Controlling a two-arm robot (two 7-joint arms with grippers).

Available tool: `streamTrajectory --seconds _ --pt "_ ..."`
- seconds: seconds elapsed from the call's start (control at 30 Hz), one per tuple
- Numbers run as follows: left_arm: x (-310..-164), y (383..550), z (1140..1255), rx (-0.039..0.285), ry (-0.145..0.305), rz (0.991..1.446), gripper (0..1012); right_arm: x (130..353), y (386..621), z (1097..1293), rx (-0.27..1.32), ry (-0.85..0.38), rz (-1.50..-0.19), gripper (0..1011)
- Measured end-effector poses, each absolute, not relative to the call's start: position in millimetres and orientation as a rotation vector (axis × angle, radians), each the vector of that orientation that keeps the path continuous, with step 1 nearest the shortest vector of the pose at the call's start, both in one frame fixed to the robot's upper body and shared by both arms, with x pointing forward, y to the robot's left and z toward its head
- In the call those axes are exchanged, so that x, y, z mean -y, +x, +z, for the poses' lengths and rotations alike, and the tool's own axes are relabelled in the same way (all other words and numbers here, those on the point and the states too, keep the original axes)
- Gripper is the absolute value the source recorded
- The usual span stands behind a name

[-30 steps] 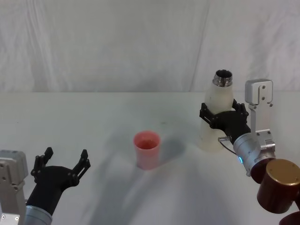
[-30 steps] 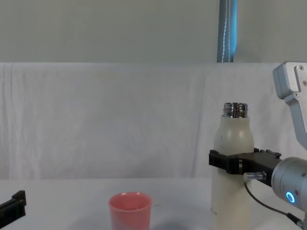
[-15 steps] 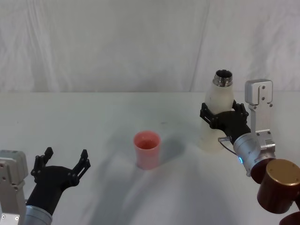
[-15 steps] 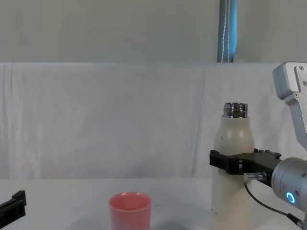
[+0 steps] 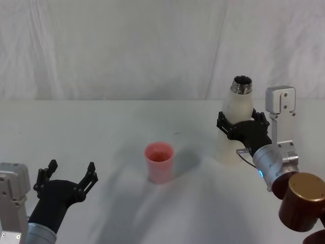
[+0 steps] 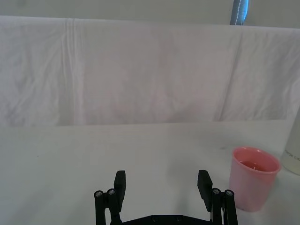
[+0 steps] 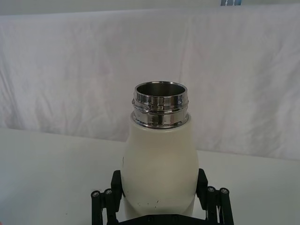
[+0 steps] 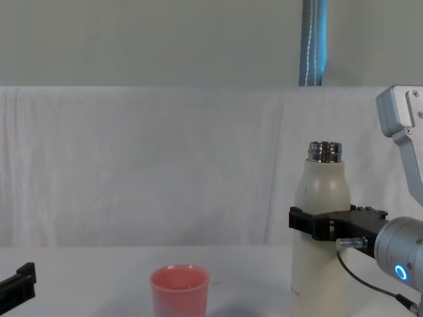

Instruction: Grasp the thermos with one hand and pour water into the cup lid.

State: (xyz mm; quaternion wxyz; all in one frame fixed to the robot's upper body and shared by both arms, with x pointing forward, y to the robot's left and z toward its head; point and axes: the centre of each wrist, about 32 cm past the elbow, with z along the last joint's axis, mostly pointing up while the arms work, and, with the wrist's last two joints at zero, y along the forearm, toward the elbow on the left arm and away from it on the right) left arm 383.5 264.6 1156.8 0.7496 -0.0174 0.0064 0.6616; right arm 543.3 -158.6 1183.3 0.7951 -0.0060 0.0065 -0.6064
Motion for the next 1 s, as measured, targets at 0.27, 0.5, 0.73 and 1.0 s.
streamTrajectory --seconds 0.27,0.5,0.73,1.0 --pt "-264.5 383.5 1156.8 -0.014 -0.038 1.446 1001 159 543 1183.3 -0.014 -0.013 -1.302 951" --pt "-264.5 383.5 1156.8 -0.014 -0.038 1.446 1001 159 543 1183.3 -0.014 -0.013 -1.302 950" --pt "-264.5 383.5 1156.8 -0.014 -0.038 1.446 1001 160 545 1185.6 -0.011 -0.010 -1.302 951" --pt "-264.5 383.5 1156.8 -0.014 -0.038 1.446 1001 166 549 1197.7 0.036 -0.011 -1.283 951"
